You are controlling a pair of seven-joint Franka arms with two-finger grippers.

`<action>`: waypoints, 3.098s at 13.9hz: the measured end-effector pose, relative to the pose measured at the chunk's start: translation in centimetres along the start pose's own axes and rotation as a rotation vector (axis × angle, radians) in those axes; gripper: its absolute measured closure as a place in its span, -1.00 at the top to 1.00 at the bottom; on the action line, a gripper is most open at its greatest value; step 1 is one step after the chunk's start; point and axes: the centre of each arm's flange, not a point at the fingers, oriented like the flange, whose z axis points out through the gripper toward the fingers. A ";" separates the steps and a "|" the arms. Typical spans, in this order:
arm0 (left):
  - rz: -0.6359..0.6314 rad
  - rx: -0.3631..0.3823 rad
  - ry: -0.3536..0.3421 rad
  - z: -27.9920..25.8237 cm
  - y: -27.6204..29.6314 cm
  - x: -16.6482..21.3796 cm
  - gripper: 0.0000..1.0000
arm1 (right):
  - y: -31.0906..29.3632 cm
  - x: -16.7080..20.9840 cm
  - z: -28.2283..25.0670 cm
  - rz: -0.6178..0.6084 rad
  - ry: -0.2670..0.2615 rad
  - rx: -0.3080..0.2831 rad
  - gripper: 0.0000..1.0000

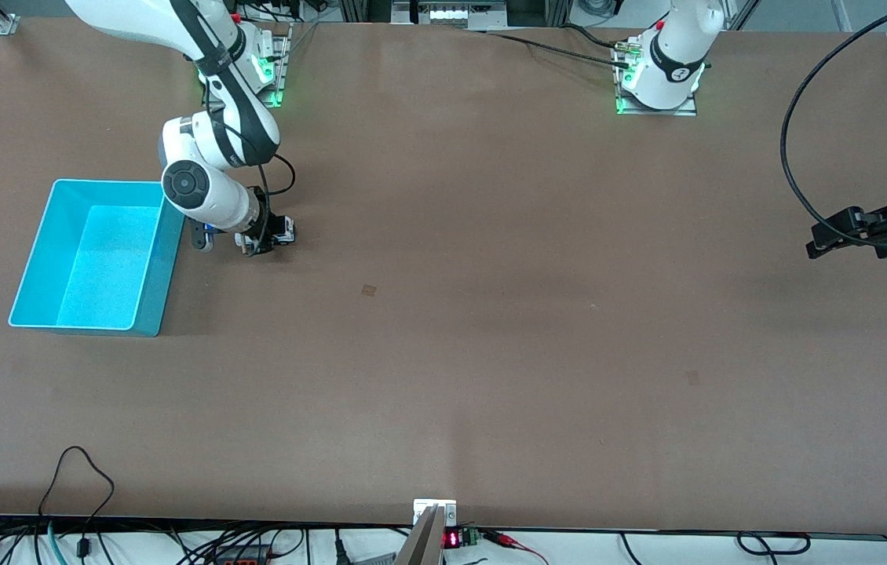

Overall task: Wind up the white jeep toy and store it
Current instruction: 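Lift the jeep with the right gripper and carry it over the box, then lower the jeep into the turquoise box with the right gripper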

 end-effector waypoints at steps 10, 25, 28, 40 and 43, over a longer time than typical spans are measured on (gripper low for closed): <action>0.000 0.000 -0.002 0.0 0.0 0.0 1.00 | 1.7 8.4 -12.8 -0.397 -0.011 0.018 0.05; 0.000 0.000 -0.002 0.0 0.0 0.0 1.00 | 4.7 27.9 -19.2 -1.111 0.139 0.019 0.05; 0.000 0.000 -0.004 0.2 0.0 0.0 1.00 | 3.3 28.4 -16.8 -1.124 0.136 0.024 0.05; 0.000 0.000 -0.008 0.3 0.0 0.0 1.00 | 1.9 30.5 -9.0 -1.304 0.050 -0.046 0.05; 0.000 0.000 -0.008 0.4 0.0 0.0 1.00 | 1.8 30.2 -7.4 -1.313 0.043 -0.045 0.05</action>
